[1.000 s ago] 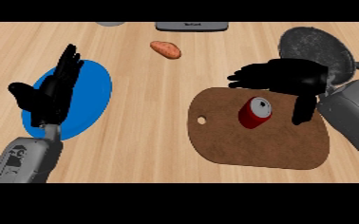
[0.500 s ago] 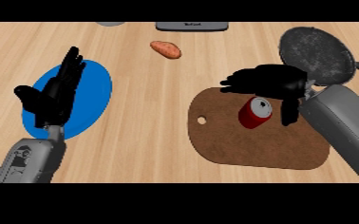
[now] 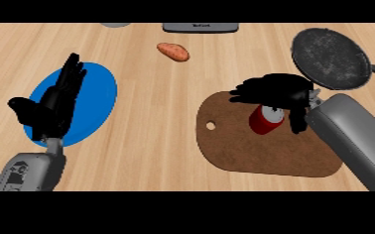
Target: Pick the can from the cutting board and place it in the pan
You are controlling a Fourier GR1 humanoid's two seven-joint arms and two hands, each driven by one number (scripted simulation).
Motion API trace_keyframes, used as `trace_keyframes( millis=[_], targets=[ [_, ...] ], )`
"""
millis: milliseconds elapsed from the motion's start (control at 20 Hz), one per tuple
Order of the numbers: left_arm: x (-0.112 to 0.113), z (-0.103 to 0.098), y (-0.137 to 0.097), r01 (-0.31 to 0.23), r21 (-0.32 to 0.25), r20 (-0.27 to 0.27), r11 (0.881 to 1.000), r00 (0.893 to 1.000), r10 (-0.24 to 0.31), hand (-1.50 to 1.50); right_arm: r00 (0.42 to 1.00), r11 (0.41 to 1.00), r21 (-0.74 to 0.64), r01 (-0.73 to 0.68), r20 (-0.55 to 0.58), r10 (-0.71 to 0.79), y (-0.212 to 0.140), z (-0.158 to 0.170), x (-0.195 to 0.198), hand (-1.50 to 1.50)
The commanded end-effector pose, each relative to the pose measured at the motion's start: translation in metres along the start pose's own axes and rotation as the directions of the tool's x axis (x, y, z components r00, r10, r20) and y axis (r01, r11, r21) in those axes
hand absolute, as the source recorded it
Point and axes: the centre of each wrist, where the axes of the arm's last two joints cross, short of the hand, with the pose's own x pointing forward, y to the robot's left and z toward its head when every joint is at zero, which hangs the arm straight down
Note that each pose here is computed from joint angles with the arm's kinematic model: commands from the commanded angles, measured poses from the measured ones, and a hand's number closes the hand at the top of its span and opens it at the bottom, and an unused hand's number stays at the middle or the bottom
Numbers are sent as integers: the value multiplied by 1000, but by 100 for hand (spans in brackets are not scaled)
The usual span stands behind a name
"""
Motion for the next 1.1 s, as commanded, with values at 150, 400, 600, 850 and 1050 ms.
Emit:
trace_keyframes(
  millis=[150,400,600,850,1050],
  targets=[
    [-21,-2,17,-1,-2,4,1000,1000,1,0,995,996,86,20,92,-28,26,-14,4,150],
    [-3,0,9,3,-6,14,1000,1000,-3,0,985,997,65,-49,169,38,41,-26,-4,150],
    [7,-8,-4,0,10,-6,1000,1000,0,0,986,998,42,-45,160,38,35,-27,7,150],
    [0,-8,-8,-12,-5,6,1000,1000,12,0,986,996,-86,-5,164,19,19,-18,-12,150],
    [-7,4,6,11,29,-7,1000,1000,-11,0,926,957,-199,211,-274,-261,54,-23,-2,150]
  ],
)
